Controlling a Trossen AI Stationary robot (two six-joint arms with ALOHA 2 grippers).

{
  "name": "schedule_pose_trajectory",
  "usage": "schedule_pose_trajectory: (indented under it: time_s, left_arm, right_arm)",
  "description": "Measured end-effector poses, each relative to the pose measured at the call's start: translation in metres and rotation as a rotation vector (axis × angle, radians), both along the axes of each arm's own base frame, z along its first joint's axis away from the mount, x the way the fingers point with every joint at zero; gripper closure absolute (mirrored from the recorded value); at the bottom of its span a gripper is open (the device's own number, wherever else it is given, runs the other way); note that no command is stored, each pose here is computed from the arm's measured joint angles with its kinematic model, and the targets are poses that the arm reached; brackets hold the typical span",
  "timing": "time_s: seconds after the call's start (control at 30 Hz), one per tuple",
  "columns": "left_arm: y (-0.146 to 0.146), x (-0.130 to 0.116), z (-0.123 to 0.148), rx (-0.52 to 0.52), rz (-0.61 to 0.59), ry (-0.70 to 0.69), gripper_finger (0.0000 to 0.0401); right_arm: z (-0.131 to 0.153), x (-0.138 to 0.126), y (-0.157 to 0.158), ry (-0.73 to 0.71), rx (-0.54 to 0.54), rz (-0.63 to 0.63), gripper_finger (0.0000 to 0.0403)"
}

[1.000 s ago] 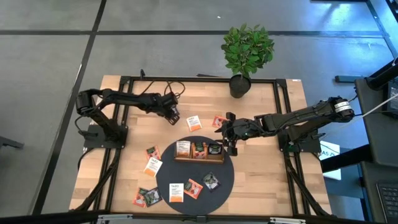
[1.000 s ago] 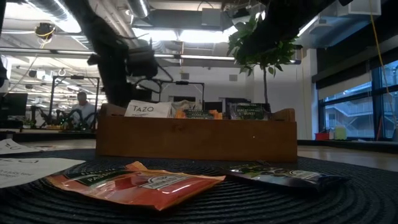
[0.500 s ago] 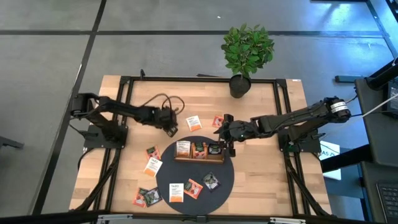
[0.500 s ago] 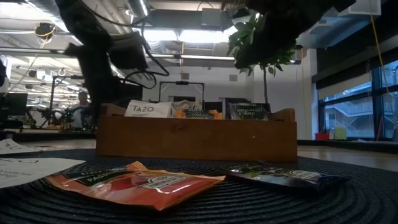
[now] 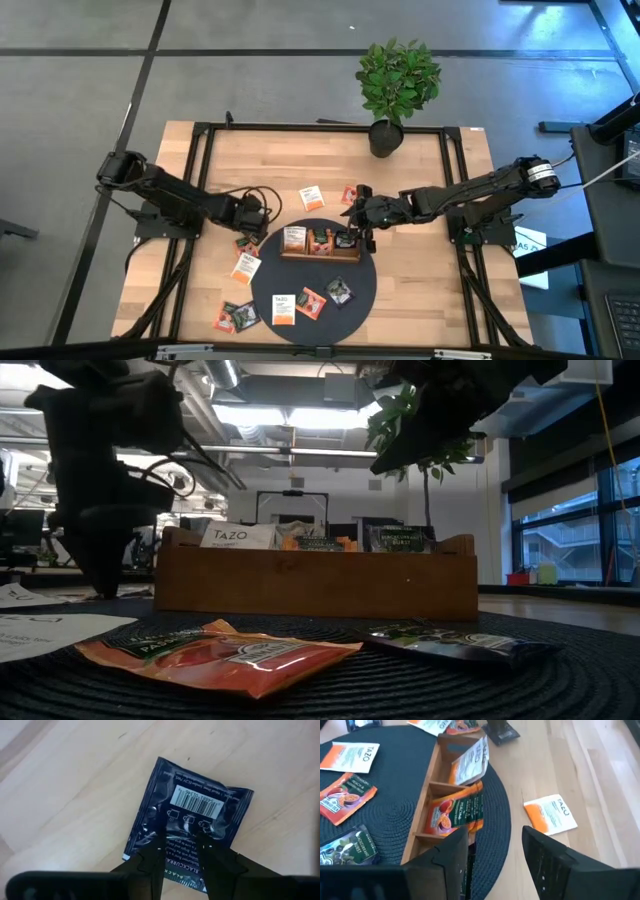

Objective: Pick & Place Tea
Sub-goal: Put the black white tea bag into the right section of the wooden organizer

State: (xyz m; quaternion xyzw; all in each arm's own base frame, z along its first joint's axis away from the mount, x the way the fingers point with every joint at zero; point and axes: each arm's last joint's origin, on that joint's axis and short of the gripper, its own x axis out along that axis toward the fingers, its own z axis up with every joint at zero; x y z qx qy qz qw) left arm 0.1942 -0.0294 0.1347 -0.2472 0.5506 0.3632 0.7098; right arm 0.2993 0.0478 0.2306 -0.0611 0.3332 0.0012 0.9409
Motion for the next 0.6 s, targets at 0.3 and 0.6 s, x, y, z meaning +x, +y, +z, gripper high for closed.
schedule_pose_trajectory:
  time_s: [0.3,0.6]
  left_arm:
    - [0.005,-0.008,0.018,0.019,0.017,-0.068,0.0292]
    - [0.006,-0.012,0.021,0.009,0.05,-0.055,0.0296]
  right_arm:
    - [0.002,0.002,0.0,-0.027,0.001,0.003,0.0215]
    - [0.002,0.001,0.0,-0.023,0.0,0.004,0.0214]
